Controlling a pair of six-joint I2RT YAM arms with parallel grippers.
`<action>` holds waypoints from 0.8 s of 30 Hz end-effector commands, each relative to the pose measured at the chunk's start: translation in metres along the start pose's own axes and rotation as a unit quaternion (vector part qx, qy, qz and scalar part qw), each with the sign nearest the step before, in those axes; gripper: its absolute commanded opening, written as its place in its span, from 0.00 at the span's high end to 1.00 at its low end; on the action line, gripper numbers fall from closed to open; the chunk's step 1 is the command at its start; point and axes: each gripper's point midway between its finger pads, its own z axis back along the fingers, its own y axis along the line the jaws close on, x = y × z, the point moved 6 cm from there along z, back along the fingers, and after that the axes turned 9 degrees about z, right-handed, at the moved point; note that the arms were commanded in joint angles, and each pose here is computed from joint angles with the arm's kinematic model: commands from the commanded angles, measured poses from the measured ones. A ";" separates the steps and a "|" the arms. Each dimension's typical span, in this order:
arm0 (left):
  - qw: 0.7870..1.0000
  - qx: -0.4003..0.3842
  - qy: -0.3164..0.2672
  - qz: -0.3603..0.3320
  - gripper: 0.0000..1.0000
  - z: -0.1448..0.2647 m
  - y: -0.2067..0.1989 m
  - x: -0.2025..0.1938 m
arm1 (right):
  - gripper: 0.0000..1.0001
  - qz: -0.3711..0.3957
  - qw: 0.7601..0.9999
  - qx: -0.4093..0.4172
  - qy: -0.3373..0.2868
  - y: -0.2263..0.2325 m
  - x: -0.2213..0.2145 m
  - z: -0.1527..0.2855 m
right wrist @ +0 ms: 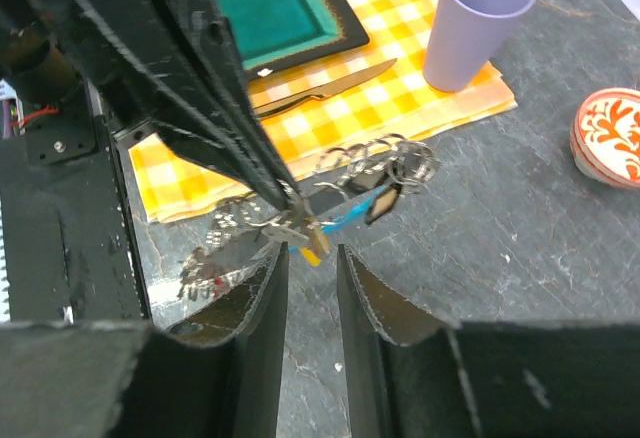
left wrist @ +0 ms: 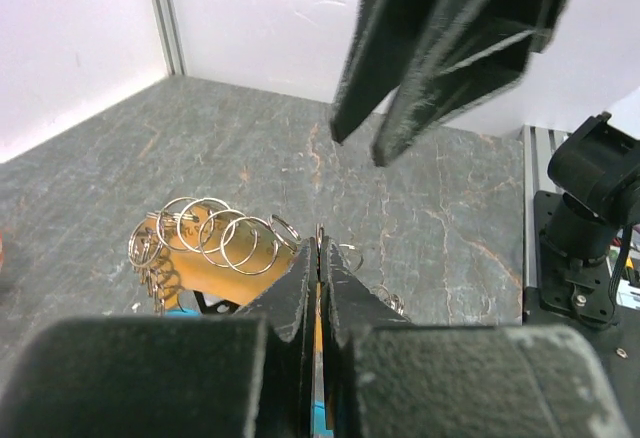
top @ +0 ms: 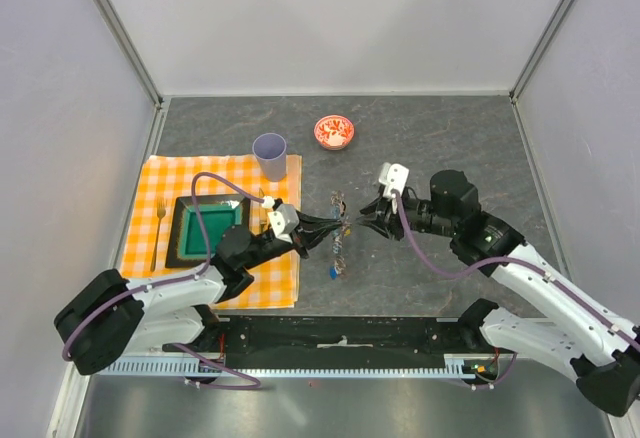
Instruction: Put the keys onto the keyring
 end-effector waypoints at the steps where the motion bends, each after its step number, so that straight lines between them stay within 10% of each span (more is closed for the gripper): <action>1: 0.992 -0.028 -0.104 -0.068 0.98 -0.005 -0.006 0.040 | 0.68 -0.045 0.997 0.035 -0.050 -0.008 0.017 0.002; 24: 0.988 -0.094 -0.100 -0.076 0.98 -0.010 -0.020 0.041 | 0.79 0.026 0.982 0.122 -0.141 0.001 0.006 -0.009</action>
